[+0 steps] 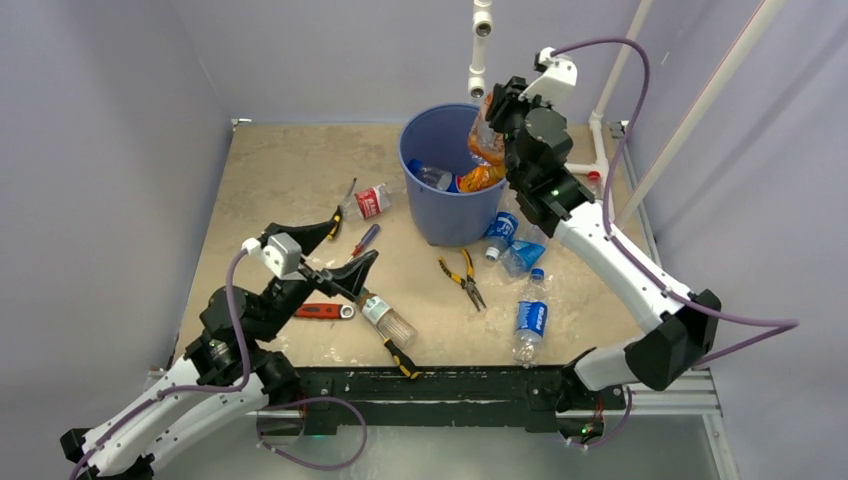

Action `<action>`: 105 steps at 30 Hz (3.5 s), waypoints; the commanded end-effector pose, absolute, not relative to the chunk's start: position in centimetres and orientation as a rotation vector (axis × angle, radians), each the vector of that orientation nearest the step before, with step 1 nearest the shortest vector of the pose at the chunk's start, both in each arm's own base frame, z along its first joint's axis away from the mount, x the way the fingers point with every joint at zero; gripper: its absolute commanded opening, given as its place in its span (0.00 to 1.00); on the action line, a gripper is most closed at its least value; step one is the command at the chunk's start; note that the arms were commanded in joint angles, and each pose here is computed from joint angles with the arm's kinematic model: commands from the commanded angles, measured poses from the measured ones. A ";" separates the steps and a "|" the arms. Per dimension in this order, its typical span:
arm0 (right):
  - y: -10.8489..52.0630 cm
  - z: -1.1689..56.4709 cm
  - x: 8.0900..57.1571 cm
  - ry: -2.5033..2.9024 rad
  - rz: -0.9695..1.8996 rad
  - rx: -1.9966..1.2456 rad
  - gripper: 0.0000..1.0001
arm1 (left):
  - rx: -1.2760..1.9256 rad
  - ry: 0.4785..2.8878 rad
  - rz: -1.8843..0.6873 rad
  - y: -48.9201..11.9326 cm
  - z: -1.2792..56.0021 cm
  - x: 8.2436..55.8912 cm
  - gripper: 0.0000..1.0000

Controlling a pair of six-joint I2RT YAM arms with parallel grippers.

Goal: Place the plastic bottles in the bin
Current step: Place the plastic bottle in the trash bin.

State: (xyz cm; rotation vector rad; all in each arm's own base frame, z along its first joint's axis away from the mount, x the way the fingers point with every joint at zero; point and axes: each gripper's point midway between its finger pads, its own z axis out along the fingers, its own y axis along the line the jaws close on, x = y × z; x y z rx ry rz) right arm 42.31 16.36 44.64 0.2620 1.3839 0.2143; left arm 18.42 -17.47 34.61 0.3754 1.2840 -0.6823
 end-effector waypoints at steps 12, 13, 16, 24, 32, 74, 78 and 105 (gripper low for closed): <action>18.4 35.7 45.7 1.543 0.174 0.257 0.00 | 0.389 1.291 -0.692 -18.3 34.7 18.8 0.99; 18.7 36.1 45.7 1.534 0.194 0.252 0.00 | 0.389 1.292 -0.690 -18.2 34.6 18.8 0.99; 19.3 36.2 46.2 1.549 0.207 0.235 0.00 | 0.389 1.295 -0.687 -18.2 34.6 18.8 0.99; 19.6 31.3 46.8 1.674 0.206 0.258 0.00 | 0.389 1.294 -0.688 -18.2 34.6 18.7 0.99; 20.6 28.7 46.2 1.750 0.254 0.222 0.00 | 0.403 1.299 -0.695 -18.5 34.5 18.7 0.99; 26.7 28.4 37.7 1.939 0.460 -0.269 0.00 | 0.444 1.340 -0.699 -19.7 33.4 19.1 0.99; 27.0 26.1 37.7 1.989 0.460 -0.278 0.00 | 0.444 1.338 -0.699 -19.7 33.4 19.1 0.99; 21.6 42.4 31.6 1.629 0.596 -0.135 0.85 | 0.414 1.394 -0.682 -19.7 32.9 19.8 0.99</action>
